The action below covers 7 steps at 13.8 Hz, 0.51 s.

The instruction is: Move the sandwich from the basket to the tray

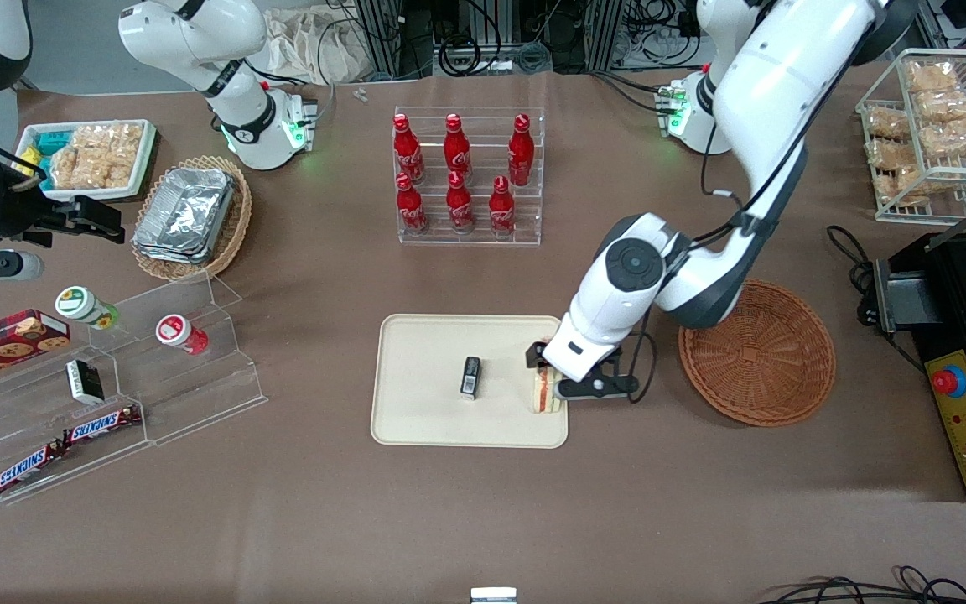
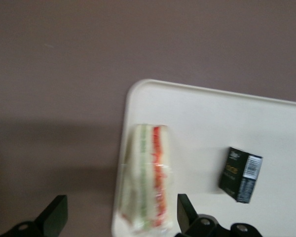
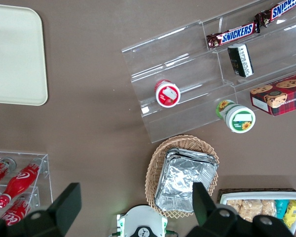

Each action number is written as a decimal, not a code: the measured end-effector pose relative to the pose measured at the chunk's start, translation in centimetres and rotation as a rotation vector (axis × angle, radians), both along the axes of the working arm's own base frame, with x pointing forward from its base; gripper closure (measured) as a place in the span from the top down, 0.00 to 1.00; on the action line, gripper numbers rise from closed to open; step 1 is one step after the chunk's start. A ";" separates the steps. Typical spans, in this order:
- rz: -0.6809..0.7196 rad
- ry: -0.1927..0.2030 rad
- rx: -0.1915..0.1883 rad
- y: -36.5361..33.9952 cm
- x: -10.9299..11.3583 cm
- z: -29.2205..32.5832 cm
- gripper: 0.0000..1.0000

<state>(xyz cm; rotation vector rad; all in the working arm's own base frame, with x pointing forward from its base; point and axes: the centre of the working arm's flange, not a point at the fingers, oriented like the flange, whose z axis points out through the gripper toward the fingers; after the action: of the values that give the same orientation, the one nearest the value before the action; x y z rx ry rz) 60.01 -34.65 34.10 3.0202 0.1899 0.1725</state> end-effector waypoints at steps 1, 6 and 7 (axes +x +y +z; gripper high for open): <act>0.020 0.026 0.031 2.0 0.0 2.9 1.00; -0.042 0.152 0.108 12.7 -1.9 14.7 1.00; -0.043 0.158 0.125 14.7 -2.1 16.2 1.00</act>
<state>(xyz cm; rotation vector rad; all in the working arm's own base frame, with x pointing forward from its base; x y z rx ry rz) 57.90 -19.93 50.31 3.1603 0.1317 -0.0615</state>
